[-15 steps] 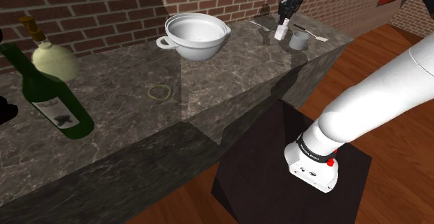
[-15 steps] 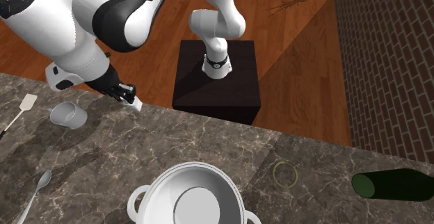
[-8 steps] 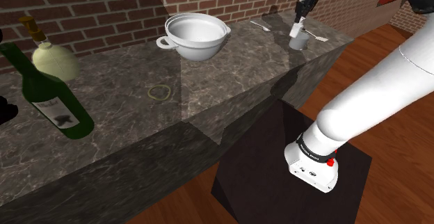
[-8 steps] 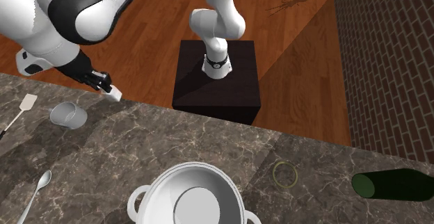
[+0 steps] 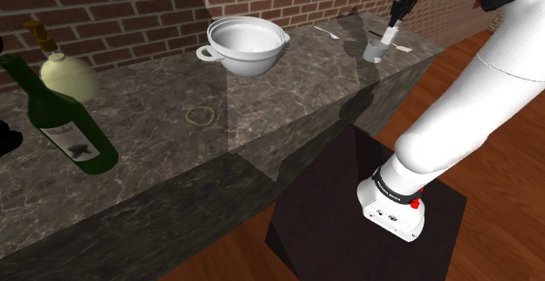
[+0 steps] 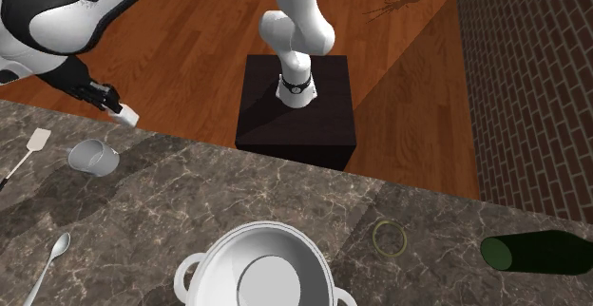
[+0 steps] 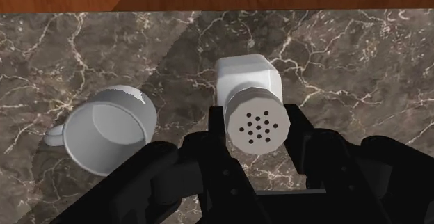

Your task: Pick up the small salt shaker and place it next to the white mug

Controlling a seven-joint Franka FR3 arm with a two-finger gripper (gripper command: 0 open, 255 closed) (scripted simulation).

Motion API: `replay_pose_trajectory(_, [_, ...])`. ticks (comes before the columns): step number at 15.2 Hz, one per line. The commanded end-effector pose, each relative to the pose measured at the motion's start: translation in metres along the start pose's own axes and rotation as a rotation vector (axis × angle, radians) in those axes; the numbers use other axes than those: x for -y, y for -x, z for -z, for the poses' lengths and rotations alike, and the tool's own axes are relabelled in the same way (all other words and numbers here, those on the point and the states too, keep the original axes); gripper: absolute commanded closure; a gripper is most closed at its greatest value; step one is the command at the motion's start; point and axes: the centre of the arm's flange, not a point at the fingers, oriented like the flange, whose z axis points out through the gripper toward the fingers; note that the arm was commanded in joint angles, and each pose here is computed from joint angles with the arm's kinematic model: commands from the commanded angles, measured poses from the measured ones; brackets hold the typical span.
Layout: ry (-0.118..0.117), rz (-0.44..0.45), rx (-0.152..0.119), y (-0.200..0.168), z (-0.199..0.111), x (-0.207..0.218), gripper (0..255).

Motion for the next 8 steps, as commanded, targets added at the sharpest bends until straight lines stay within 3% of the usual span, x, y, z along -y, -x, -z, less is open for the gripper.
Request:
replay_pose_trajectory(1, [0.001,0.003,0.0,0.006,0.0,-0.03,255])
replay_pose_trajectory(8, [0.001,0.003,0.0,0.025,0.001,-0.122,255])
